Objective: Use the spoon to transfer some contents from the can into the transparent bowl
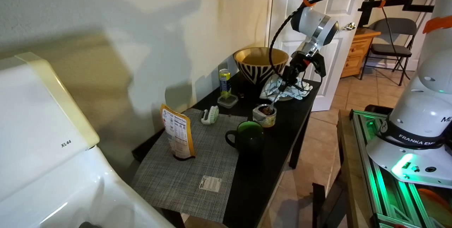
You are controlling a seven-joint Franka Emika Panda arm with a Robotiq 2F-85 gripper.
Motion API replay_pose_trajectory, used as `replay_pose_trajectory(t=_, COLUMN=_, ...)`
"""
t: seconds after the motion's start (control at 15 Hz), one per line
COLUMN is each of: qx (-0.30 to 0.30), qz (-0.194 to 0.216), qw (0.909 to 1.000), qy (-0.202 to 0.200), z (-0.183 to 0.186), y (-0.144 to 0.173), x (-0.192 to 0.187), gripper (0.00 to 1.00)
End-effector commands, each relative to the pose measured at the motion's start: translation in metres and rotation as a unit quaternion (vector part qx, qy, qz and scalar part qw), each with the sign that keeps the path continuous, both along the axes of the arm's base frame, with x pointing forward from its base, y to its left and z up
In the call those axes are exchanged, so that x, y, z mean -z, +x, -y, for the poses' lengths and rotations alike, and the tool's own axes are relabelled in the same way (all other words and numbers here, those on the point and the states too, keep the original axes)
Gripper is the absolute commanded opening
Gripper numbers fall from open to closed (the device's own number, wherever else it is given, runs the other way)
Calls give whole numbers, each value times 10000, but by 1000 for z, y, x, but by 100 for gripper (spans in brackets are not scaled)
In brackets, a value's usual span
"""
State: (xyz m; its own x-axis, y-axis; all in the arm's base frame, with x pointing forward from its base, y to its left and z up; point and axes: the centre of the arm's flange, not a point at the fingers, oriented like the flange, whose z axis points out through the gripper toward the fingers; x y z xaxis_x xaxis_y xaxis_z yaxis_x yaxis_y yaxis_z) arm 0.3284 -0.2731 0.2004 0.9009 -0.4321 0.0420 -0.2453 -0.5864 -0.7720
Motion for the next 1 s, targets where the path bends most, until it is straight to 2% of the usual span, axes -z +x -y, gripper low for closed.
replay_pose_trajectory(t=0.0, qx=35, qz=245, qw=9995, qy=202, z=7, y=-7, x=1, gripper=2)
replay_pose_trajectory(t=0.47, qx=43, qz=492, qw=9985, qy=221, z=15, y=-25, x=-4, gripper=2)
replay_pose_trajectory(t=0.93, qx=146, qz=1022, qw=9937, qy=433, z=14, y=-36, x=-22, gripper=2)
